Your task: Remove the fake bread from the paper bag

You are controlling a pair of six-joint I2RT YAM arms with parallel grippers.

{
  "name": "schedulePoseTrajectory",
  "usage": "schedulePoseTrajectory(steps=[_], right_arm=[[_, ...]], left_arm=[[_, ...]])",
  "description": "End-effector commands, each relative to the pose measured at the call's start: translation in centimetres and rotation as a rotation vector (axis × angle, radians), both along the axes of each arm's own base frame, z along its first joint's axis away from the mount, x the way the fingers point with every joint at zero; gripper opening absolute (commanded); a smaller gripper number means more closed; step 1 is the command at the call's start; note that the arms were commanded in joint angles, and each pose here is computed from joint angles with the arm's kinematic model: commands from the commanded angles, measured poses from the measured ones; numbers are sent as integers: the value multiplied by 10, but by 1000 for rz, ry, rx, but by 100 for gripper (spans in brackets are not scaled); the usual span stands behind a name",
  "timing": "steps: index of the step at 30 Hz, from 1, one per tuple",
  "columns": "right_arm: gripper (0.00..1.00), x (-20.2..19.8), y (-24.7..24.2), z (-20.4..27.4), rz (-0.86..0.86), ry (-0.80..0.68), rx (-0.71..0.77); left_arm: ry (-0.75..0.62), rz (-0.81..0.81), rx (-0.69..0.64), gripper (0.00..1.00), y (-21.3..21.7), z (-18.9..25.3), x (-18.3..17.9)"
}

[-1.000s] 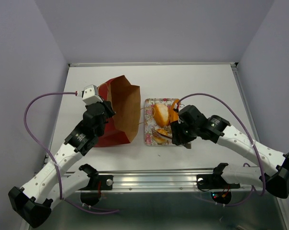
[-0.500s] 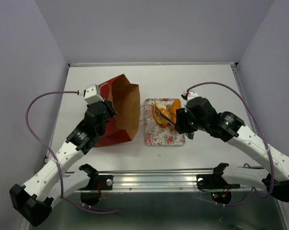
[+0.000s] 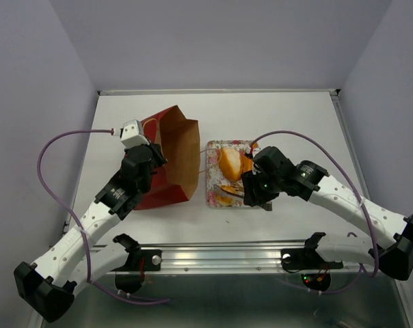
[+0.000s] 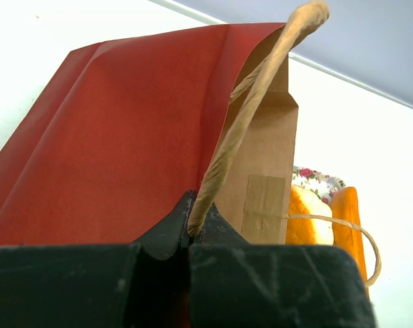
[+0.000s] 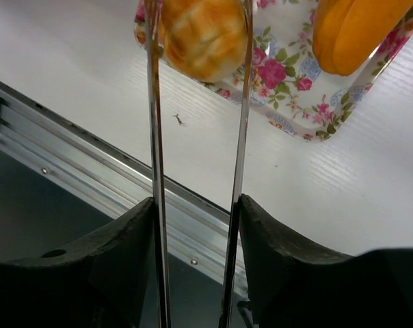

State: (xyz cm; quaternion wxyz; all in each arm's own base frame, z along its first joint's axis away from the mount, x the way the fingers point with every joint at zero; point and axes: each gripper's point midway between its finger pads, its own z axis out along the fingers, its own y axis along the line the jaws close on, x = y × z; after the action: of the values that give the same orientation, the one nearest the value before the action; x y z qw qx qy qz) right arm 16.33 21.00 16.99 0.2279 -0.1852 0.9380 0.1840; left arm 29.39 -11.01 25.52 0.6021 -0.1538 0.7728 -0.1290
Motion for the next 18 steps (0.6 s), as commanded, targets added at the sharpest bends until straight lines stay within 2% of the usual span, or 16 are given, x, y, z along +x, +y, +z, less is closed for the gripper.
schedulePoseTrajectory(steps=[1, 4, 8, 11, 15, 18], right_arm=[[58, 2, 0, -6, 6, 8, -11], [66, 6, 2, -2, -3, -9, -7], [70, 10, 3, 10, -17, -40, 13], [65, 18, 2, 26, -46, -93, 32], [51, 29, 4, 61, -75, -179, 90], [52, 34, 0, 84, -103, -237, 112]], left_arm=[[-66, 13, -32, 0, 3, 26, -1], [-67, 13, -33, 0, 3, 27, -1], [-64, 11, -27, 0, 3, 26, -2], [-65, 12, -30, 0, 4, 26, -2], [-69, 12, -28, 0, 4, 28, -2], [-68, 9, -27, 0, 3, 28, -2]])
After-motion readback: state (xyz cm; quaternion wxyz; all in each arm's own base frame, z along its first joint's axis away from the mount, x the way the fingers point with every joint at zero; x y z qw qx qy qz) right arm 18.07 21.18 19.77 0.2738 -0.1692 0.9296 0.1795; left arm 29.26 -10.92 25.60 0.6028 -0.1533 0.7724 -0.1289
